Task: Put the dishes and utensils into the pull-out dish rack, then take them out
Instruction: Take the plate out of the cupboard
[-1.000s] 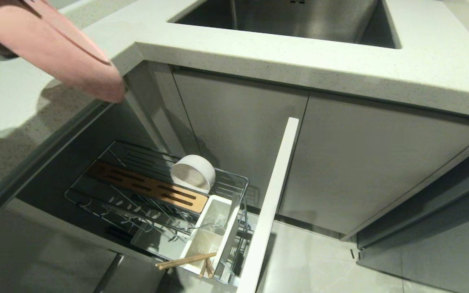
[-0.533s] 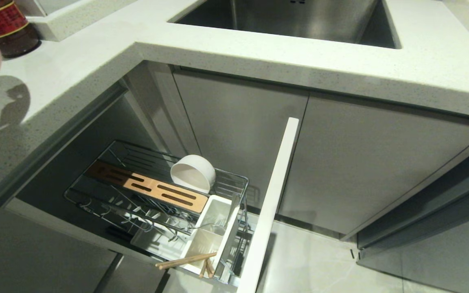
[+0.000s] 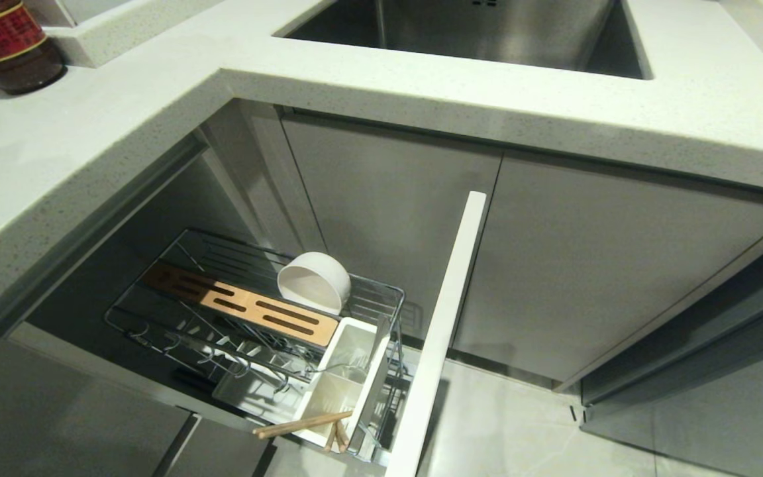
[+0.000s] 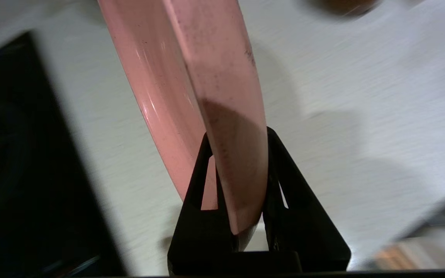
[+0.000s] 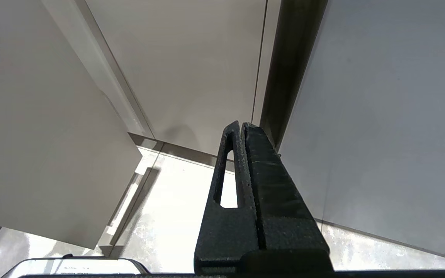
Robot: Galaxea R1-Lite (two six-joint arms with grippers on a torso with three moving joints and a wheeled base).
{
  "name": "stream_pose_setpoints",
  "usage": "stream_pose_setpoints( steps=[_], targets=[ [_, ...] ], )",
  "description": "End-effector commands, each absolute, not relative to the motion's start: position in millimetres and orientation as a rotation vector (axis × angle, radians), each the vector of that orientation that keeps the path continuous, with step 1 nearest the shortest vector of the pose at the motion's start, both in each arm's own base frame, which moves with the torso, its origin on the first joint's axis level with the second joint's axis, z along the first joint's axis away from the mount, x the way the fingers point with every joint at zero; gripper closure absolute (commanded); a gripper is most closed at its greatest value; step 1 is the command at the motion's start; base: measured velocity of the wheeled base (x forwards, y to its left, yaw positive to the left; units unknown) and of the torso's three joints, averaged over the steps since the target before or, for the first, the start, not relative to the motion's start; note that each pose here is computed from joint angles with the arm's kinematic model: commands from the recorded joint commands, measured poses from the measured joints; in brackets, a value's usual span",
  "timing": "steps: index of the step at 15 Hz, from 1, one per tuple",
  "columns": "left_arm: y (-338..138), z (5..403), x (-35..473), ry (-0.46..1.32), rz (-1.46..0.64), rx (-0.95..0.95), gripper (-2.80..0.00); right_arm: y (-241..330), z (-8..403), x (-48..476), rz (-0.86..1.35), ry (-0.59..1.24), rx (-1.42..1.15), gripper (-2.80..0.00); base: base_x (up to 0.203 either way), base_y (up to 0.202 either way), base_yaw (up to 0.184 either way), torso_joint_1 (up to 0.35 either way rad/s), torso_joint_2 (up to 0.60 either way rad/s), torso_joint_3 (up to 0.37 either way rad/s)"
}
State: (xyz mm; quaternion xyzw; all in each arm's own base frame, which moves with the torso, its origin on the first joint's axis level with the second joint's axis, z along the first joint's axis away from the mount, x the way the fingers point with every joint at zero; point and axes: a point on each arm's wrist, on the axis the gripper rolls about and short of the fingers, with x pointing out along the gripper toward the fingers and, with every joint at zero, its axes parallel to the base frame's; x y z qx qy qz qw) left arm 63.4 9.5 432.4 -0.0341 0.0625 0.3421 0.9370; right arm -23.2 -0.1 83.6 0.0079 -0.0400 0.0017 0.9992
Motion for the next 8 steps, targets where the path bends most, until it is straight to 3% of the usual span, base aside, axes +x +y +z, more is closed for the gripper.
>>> stream_pose_setpoints(
  steps=[1,8],
  targets=[
    [14,418,65,0.281,0.827,0.040,0.00,0,76,-21,0.003,-0.052,0.015,0.00,0.000,0.000,0.000,0.000,0.00,0.000],
    [14,377,105,0.761,0.907,0.338,0.00,0,76,-21,0.003,-0.054,0.016,0.00,0.000,0.000,0.000,0.000,0.00,0.000]
  ],
)
